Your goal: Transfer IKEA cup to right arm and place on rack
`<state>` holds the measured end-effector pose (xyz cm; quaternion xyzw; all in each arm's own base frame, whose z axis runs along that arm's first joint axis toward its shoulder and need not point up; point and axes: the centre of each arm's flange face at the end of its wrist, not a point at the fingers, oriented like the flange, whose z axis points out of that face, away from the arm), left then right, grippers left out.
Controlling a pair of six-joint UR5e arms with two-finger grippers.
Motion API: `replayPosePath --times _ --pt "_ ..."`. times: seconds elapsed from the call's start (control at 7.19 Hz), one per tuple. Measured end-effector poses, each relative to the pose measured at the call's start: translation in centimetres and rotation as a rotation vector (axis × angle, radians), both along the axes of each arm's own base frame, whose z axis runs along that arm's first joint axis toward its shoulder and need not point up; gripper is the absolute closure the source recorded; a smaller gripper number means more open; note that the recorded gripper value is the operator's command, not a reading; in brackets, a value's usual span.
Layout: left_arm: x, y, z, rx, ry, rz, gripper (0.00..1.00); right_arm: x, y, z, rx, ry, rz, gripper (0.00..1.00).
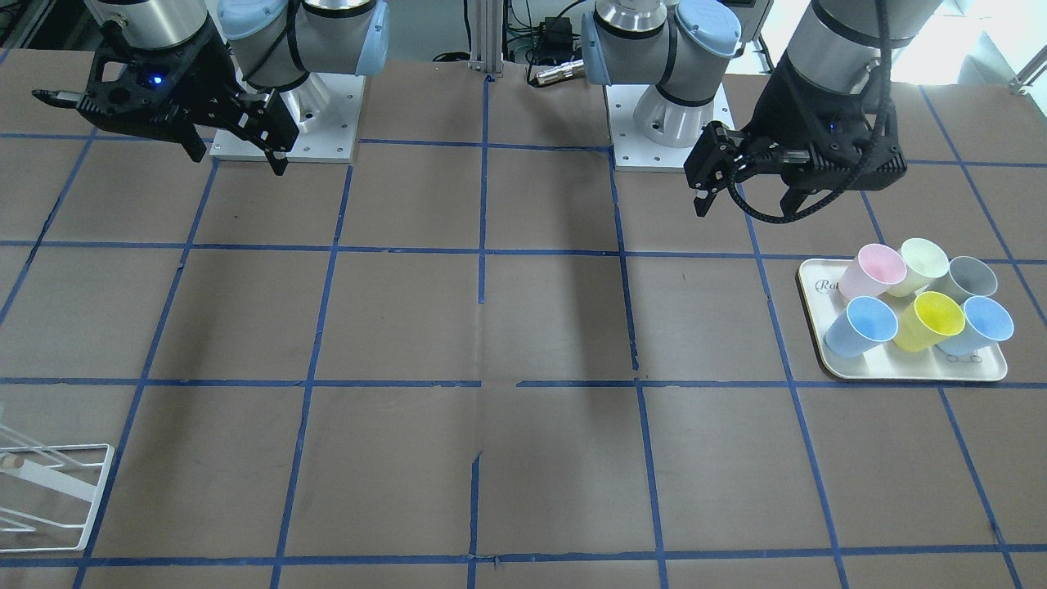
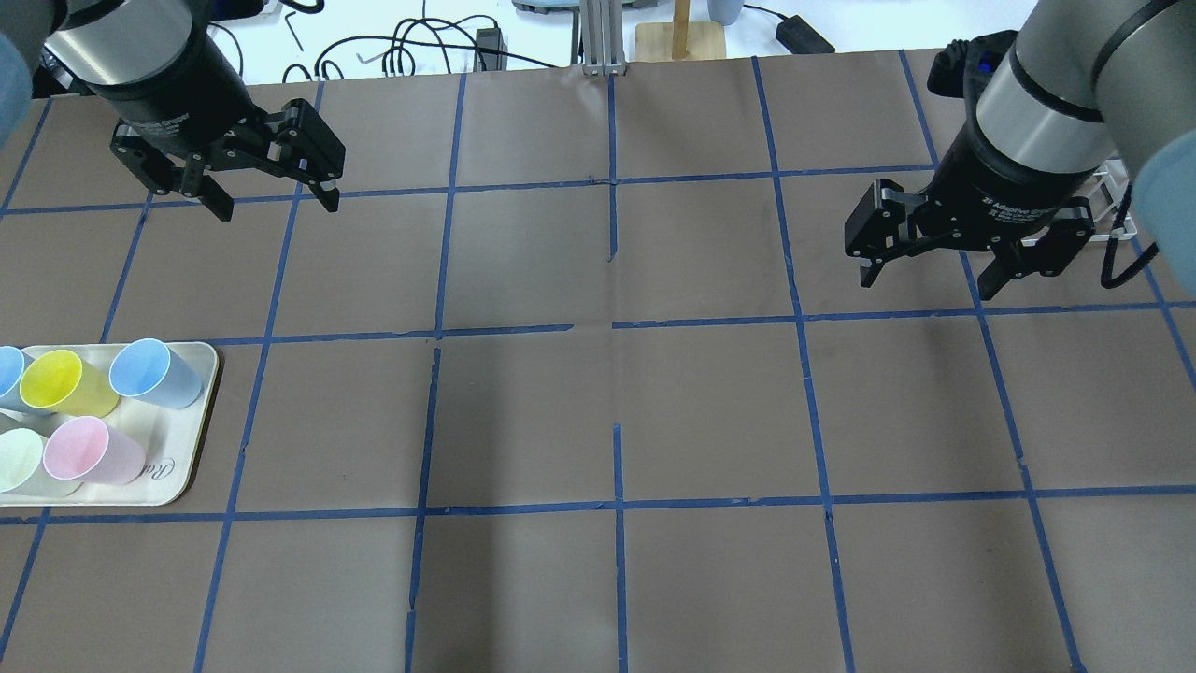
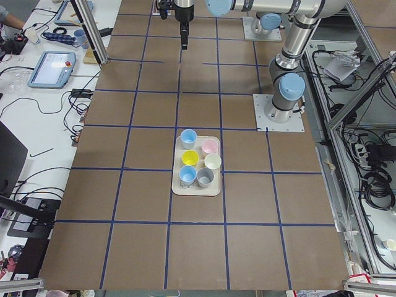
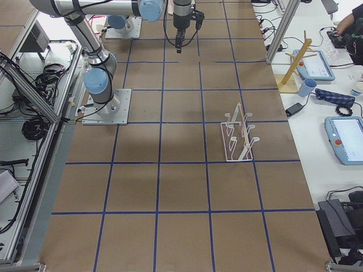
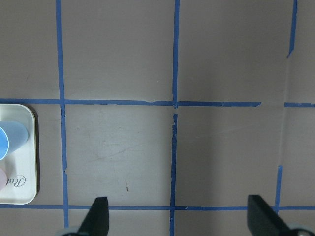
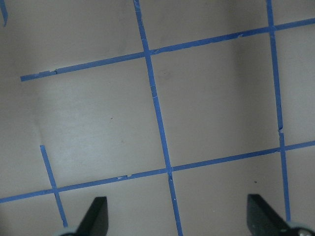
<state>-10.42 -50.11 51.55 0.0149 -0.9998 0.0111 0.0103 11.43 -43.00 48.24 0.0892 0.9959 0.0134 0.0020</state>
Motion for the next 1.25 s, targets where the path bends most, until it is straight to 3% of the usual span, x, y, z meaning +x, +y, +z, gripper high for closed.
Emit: replayPosePath --times 0.28,0.56,0.84,0.97,1.25 --pt "0.0 0.2 0.5 -0.006 -0.001 0.000 0.00 0.3 -0.1 0.2 -0.007 -0.031 0.003 0.00" --pt "0.0 0.4 0.3 -0.005 -0.001 0.000 0.00 1.2 0.0 0.4 -0.014 -0.117 0.001 0.00" --pt "0.0 0.3 0.2 -0.002 -0.002 0.000 0.00 1.8 0.5 0.5 -0.014 -0.160 0.008 0.00" --pt "0.0 0.1 0.2 -0.002 -0.004 0.001 0.00 2.5 0.4 0.6 -0.015 -0.221 0.008 0.00" --pt "0.0 -0.1 0.2 0.000 -0.004 0.000 0.00 4.0 0.1 1.0 -0.022 -0.412 -0.002 0.00"
